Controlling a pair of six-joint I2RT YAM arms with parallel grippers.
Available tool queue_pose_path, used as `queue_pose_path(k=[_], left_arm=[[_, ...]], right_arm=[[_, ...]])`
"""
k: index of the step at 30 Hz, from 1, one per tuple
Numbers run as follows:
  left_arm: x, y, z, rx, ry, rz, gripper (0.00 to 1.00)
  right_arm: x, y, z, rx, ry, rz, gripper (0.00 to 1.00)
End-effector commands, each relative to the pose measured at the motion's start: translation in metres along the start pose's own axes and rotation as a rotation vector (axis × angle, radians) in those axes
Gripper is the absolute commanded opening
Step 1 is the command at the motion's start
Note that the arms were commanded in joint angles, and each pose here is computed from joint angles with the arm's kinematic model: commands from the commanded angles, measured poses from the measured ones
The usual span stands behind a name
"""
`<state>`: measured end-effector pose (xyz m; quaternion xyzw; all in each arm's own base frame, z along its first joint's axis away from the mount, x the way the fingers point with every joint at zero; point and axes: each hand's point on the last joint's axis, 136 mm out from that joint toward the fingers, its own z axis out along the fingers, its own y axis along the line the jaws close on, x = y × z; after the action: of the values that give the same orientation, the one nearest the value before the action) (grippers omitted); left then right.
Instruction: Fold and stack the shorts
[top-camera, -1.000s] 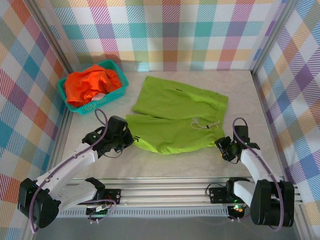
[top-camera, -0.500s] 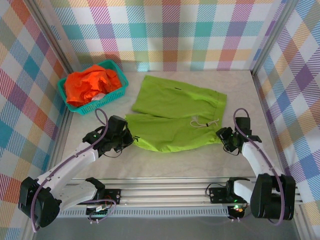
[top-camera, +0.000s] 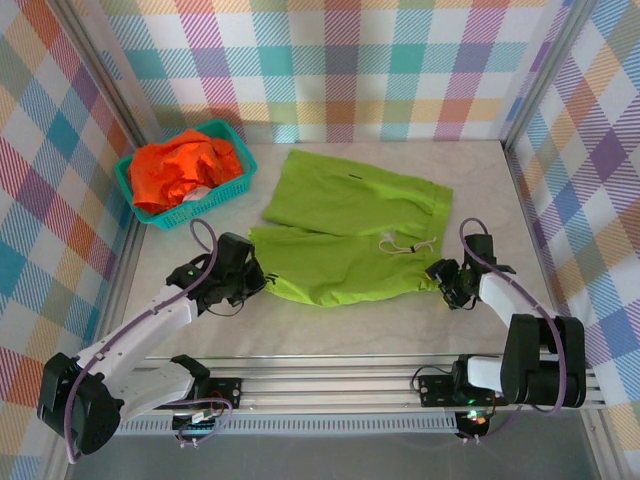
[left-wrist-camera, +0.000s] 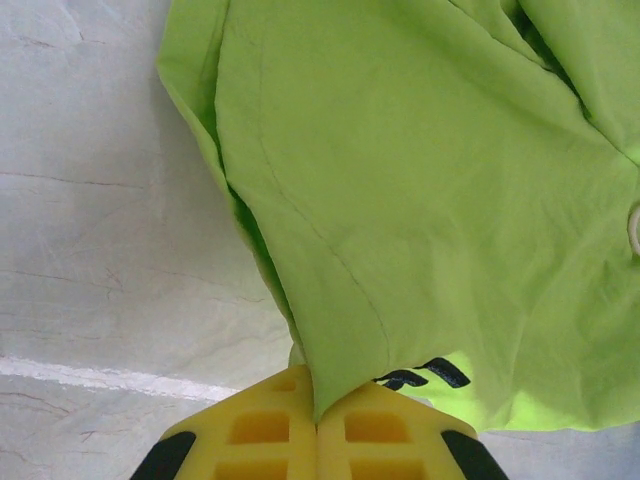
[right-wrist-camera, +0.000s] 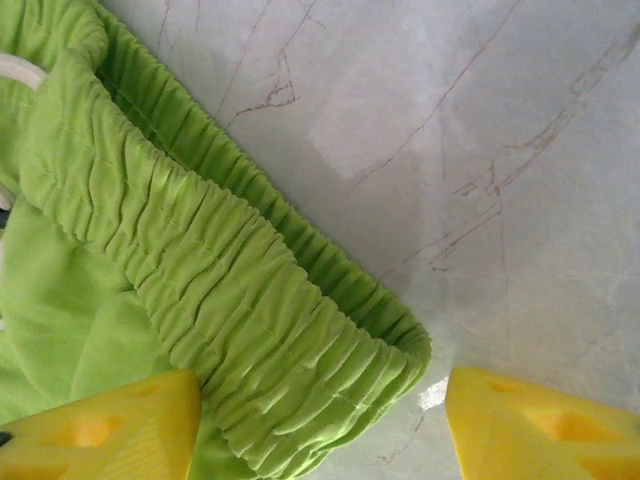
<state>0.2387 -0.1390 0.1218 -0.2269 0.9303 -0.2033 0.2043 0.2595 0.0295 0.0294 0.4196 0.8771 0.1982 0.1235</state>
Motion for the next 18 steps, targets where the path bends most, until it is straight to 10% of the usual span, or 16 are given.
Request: queue_pose_path(k=[1,12,18], left_arm=[[-0.005,0.001,-0.001,0.007,-0.017,-0.001,0.0],[-0.02,0.0,-0.012,0.001,-0.065,0.008,0.0],[-0.054,-0.008,-0.06,0.019,-0.2,0.05,0.0]], right_arm=[[0.005,-0.002,0.003,0.001,0.03,-0.027,0.63],[-0.011,0.01,0.011,0.013,0.025,-0.038,0.03],[-0.019,0.035,-0.024,-0.032,-0.01,-0.125,0.0]])
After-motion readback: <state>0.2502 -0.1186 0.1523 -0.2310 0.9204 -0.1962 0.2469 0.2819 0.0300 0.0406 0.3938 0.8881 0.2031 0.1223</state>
